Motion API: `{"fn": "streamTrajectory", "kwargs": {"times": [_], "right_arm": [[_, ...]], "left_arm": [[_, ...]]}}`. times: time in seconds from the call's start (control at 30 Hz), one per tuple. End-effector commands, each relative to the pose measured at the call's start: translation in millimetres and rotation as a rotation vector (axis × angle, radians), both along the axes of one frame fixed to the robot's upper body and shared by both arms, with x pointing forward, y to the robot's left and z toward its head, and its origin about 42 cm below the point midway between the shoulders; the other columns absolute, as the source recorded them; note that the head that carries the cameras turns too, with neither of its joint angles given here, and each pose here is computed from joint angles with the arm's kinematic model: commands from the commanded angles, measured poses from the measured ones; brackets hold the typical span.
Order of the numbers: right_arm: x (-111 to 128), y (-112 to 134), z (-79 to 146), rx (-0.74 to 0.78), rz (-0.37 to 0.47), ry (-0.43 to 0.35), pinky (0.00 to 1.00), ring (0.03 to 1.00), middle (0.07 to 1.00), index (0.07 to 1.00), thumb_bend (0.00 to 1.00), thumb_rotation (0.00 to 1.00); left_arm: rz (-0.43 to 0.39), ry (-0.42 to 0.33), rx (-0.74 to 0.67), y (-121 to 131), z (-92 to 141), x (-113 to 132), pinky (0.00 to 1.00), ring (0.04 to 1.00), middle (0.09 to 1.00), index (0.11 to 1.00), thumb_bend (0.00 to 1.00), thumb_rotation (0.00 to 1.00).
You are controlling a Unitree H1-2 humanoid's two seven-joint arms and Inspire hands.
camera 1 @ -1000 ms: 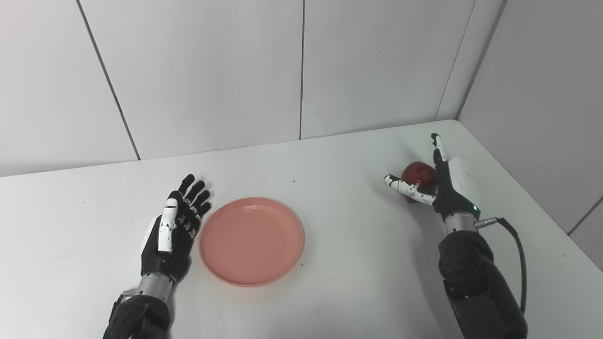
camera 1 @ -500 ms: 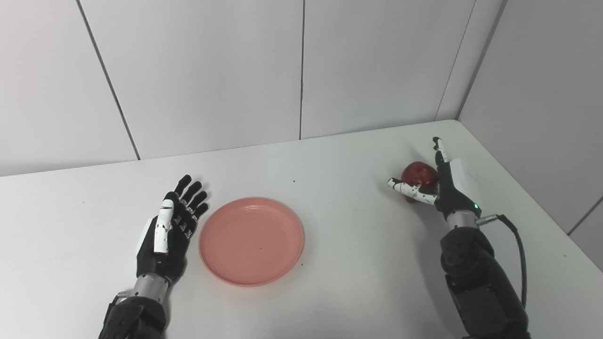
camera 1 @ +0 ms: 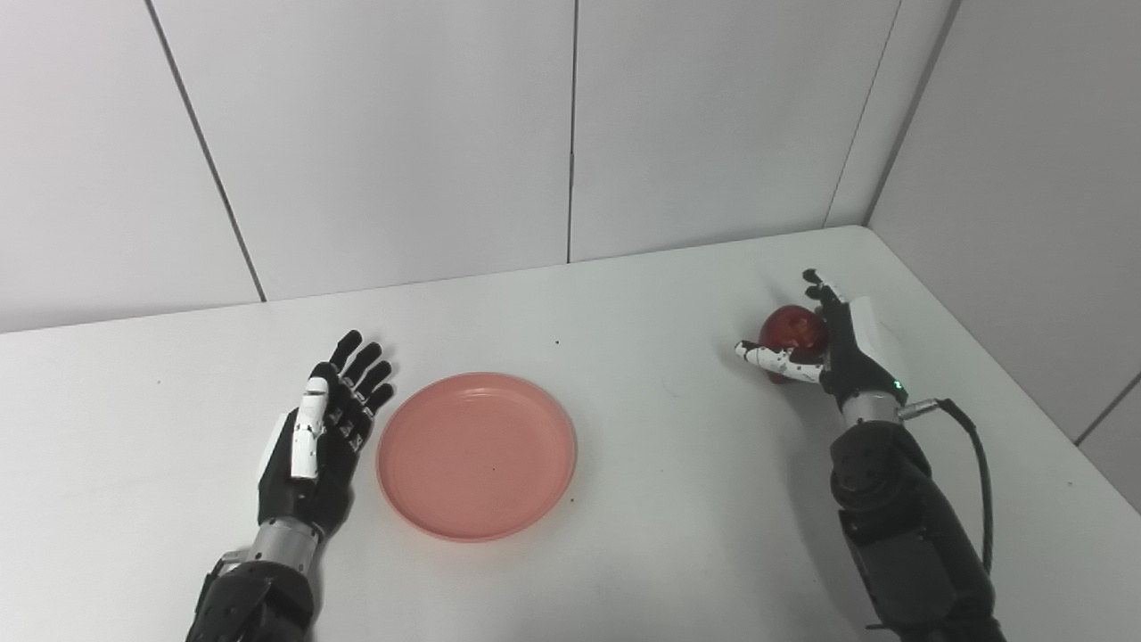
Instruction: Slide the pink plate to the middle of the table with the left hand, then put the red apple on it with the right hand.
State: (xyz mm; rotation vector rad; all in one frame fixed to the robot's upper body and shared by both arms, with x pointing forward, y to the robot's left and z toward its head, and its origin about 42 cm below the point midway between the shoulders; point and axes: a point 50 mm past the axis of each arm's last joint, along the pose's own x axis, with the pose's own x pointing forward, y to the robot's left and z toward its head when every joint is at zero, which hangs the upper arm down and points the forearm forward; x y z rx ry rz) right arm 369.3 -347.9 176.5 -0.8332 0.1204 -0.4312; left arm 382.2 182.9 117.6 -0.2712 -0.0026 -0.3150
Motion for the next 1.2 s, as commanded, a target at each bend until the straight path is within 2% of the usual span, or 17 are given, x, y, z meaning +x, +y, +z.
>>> {"fn": "streamTrajectory", "kwargs": {"times": [0.0,0.1,0.2,0.23,0.27,0.33,0.37,0.4,0.43,0.5,0.87,1.07,1.17], "right_arm": [[11,-6,23,-0.047,0.021,-0.084,0.61,0.692,0.727,0.748,0.99,0.28],[13,-7,20,-0.059,0.031,-0.082,0.55,0.602,0.640,0.650,0.92,0.16],[14,-7,19,-0.073,0.041,-0.084,0.50,0.543,0.585,0.589,0.88,0.08],[15,-7,19,-0.077,0.044,-0.086,0.49,0.535,0.576,0.540,0.71,0.11],[15,-7,18,-0.082,0.047,-0.088,0.49,0.524,0.564,0.515,0.62,0.12],[16,-7,18,-0.093,0.044,-0.085,0.47,0.508,0.548,0.492,0.54,0.13],[16,-7,18,-0.098,0.041,-0.083,0.46,0.505,0.546,0.489,0.53,0.13],[17,-7,17,-0.103,0.040,-0.080,0.45,0.495,0.522,0.479,0.53,0.05],[18,-8,17,-0.107,0.039,-0.077,0.44,0.488,0.513,0.477,0.53,0.03],[19,-8,16,-0.109,0.038,-0.077,0.43,0.480,0.505,0.474,0.53,0.00],[14,-4,32,-0.105,0.034,-0.160,0.38,0.441,0.471,0.498,0.53,0.00],[7,7,57,-0.068,0.060,-0.247,0.34,0.401,0.444,0.518,0.53,0.00],[4,15,67,-0.093,0.083,-0.282,0.37,0.427,0.462,0.508,0.53,0.00]], "left_arm": [[0.022,0.136,0.018,11,-31,-17,0.93,0.927,0.935,0.922,0.38,1.00],[0.022,0.139,0.014,10,-31,-18,0.94,0.933,0.939,0.926,0.37,1.00],[0.020,0.138,0.015,11,-31,-18,0.94,0.933,0.940,0.926,0.38,1.00],[0.020,0.138,0.014,11,-31,-18,0.94,0.933,0.939,0.926,0.38,1.00],[0.021,0.138,0.013,11,-31,-18,0.94,0.933,0.939,0.925,0.38,1.00],[0.022,0.138,0.014,11,-31,-18,0.94,0.932,0.938,0.925,0.37,1.00],[0.023,0.139,0.013,10,-31,-18,0.94,0.933,0.939,0.926,0.38,1.00],[0.024,0.141,0.012,10,-31,-18,0.94,0.933,0.939,0.926,0.38,1.00],[0.024,0.141,0.011,10,-32,-18,0.94,0.934,0.939,0.926,0.38,1.00],[0.024,0.142,0.011,10,-32,-18,0.94,0.934,0.939,0.926,0.38,1.00],[0.019,0.138,0.012,7,-32,-18,0.95,0.937,0.944,0.929,0.38,1.00],[0.027,0.142,0.011,4,-33,-20,0.94,0.932,0.938,0.923,0.37,1.00],[0.024,0.141,0.011,1,-33,-21,0.95,0.935,0.940,0.922,0.37,1.00]]}}
